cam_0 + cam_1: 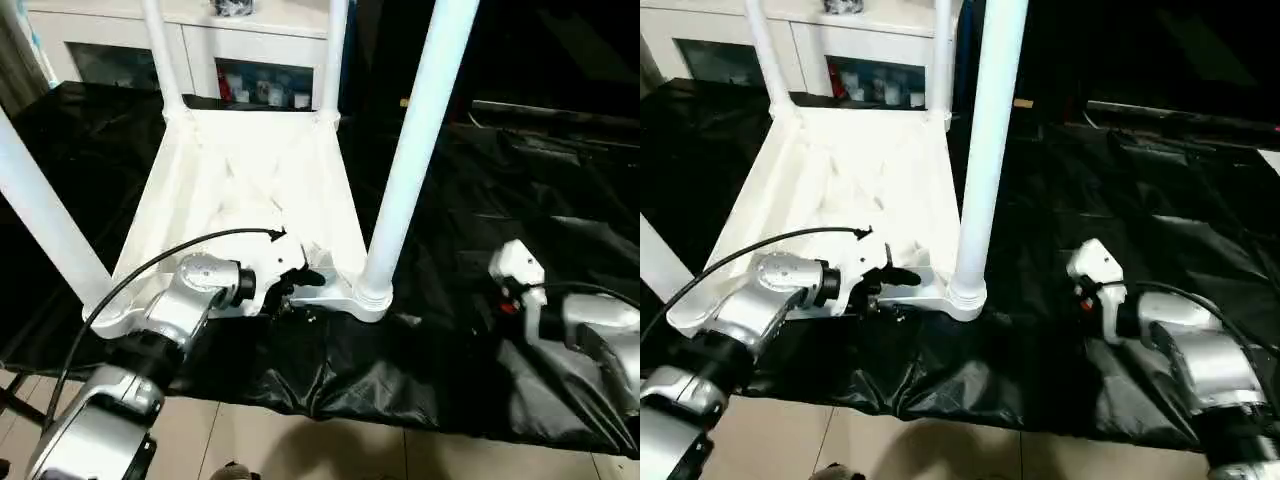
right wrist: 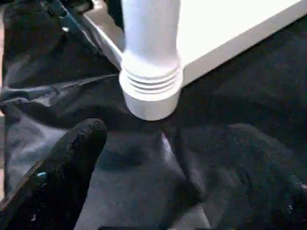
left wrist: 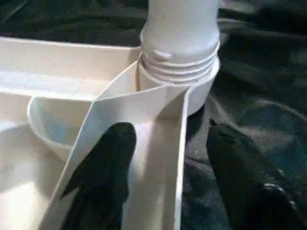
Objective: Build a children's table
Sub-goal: Rotate table base
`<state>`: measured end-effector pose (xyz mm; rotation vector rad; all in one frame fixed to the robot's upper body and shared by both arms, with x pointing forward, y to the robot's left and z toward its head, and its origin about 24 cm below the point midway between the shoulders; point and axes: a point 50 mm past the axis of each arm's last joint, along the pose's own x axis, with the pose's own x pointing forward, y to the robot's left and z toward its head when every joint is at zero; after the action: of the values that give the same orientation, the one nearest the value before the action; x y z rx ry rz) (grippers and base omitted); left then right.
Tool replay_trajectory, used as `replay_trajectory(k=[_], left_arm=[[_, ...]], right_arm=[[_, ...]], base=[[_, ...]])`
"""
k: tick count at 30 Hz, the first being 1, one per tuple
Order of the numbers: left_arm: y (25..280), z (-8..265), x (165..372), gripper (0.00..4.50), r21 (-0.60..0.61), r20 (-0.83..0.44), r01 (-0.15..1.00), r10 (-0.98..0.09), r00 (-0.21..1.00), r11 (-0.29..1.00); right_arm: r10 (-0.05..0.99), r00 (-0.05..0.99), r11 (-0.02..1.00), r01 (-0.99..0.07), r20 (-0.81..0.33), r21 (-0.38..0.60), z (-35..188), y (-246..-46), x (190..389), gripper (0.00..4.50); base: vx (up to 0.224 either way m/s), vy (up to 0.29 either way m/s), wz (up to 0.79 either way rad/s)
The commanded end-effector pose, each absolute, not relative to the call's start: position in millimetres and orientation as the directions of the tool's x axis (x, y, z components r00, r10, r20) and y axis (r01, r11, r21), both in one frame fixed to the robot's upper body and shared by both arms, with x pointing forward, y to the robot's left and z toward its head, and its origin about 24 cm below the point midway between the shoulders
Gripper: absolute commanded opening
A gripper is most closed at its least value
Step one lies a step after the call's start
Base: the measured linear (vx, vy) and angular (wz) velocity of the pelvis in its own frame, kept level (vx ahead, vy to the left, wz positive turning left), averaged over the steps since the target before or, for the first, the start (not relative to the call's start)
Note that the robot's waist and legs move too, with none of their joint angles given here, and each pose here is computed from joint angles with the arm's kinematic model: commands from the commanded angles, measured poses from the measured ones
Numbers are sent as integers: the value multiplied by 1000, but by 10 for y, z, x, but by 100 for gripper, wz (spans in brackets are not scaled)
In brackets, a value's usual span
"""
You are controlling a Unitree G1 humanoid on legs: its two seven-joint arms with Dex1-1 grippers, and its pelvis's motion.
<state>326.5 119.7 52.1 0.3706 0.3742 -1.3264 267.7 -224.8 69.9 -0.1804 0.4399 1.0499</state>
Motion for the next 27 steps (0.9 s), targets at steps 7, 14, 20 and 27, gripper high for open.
replay_trajectory(k=[7,14,20,27], left_arm=[[1282,534,3295,200,37,-530,986,-833,158,163],[1381,498,3302,157,15,-561,986,-815,146,167],[1415,472,3310,115,7,-592,984,-792,150,180],[1425,467,3298,55,-15,-600,986,-790,125,167]], right_arm=[[801,398,475,-877,-447,71,742,-2239,2628,450],[799,394,474,-878,-454,73,740,-2219,2625,450],[807,387,464,-883,-446,73,736,-2155,2647,450],[817,381,451,-890,-433,67,727,-2063,2681,450]], base=[[0,0,0],[0,0,0],[0,0,0],[0,0,0]])
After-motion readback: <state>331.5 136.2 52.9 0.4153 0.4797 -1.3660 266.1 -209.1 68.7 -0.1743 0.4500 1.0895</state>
